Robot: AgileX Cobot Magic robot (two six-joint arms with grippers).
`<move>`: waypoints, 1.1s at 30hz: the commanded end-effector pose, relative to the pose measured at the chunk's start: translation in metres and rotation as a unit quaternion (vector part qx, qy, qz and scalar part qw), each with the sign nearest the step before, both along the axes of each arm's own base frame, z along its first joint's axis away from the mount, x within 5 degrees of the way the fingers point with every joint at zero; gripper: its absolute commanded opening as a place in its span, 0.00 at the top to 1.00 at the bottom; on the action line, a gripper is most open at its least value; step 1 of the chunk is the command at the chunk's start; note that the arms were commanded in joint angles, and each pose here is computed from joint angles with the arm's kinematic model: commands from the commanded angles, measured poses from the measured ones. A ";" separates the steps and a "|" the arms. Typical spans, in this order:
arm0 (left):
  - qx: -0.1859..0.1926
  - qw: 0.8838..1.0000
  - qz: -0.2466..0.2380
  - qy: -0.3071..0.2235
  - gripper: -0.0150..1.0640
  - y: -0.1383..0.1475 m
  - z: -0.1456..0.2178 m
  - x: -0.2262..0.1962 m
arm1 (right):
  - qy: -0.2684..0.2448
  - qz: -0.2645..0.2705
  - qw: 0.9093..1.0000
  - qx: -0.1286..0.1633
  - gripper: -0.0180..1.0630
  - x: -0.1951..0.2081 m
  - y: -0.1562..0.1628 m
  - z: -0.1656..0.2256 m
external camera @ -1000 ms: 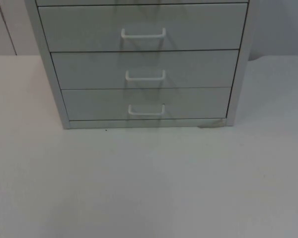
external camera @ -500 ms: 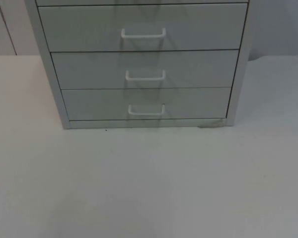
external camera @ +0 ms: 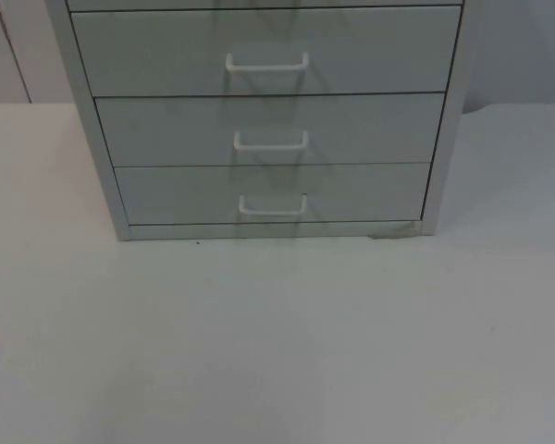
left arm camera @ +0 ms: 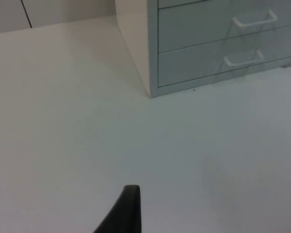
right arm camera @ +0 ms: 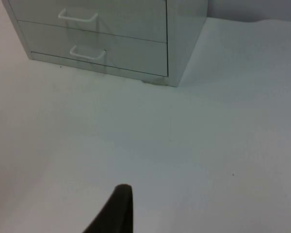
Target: Open the drawer with the left hand, place the block into the drawer with the right hand, then close the drawer with the left hand.
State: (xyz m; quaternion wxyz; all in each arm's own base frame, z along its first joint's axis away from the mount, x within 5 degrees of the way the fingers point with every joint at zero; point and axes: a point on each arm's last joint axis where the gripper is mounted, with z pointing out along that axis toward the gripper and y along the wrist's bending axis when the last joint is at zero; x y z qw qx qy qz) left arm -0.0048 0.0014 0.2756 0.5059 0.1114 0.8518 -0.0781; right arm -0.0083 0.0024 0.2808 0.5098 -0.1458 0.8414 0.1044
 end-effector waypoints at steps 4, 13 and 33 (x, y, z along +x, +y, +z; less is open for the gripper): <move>-0.005 1.000 -0.002 0.000 0.01 -0.001 -0.001 0.000 | -0.001 0.003 1.000 -0.002 0.01 -0.001 0.000 -0.001; -0.005 1.000 -0.002 0.000 0.01 -0.001 -0.001 0.000 | -0.001 -0.011 1.000 0.000 0.01 -0.001 0.001 -0.001; -0.005 1.000 -0.002 0.000 0.01 -0.001 -0.001 0.000 | -0.002 -0.124 0.992 0.007 0.01 0.001 0.004 0.000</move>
